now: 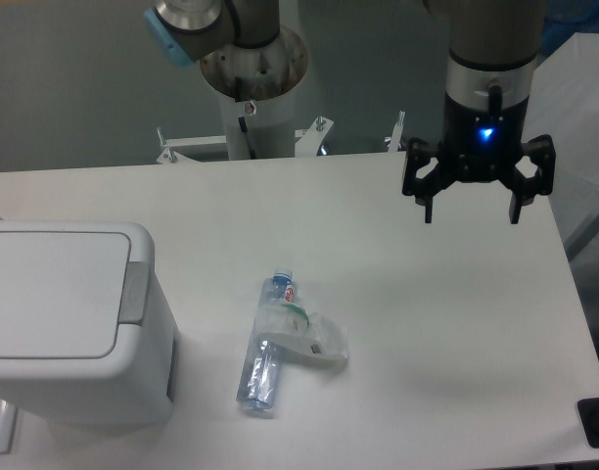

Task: Open the trash can
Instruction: 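Move the open gripper down toward the white trash bin lid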

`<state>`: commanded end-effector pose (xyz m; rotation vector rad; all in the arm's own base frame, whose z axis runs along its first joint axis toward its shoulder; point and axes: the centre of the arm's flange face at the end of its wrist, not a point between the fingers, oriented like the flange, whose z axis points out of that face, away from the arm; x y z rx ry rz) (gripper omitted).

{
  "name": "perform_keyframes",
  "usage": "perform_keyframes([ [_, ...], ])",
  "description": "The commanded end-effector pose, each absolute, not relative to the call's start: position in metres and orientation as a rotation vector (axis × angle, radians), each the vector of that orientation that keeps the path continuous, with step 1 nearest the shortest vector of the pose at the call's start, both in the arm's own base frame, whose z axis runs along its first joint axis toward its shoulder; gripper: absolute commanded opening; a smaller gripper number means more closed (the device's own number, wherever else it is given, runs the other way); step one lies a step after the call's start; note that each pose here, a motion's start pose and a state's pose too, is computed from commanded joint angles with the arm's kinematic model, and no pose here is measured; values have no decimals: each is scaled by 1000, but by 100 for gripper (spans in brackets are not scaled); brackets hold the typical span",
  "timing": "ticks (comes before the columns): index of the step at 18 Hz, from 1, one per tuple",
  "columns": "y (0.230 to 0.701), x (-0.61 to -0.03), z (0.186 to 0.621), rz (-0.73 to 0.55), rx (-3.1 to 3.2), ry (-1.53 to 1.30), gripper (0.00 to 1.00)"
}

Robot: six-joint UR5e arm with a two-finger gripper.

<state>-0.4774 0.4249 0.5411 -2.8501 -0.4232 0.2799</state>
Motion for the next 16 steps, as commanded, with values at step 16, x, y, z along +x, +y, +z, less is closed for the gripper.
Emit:
perform_keyframes([
  [16,452,-455,528,143,-2780,-583,100],
])
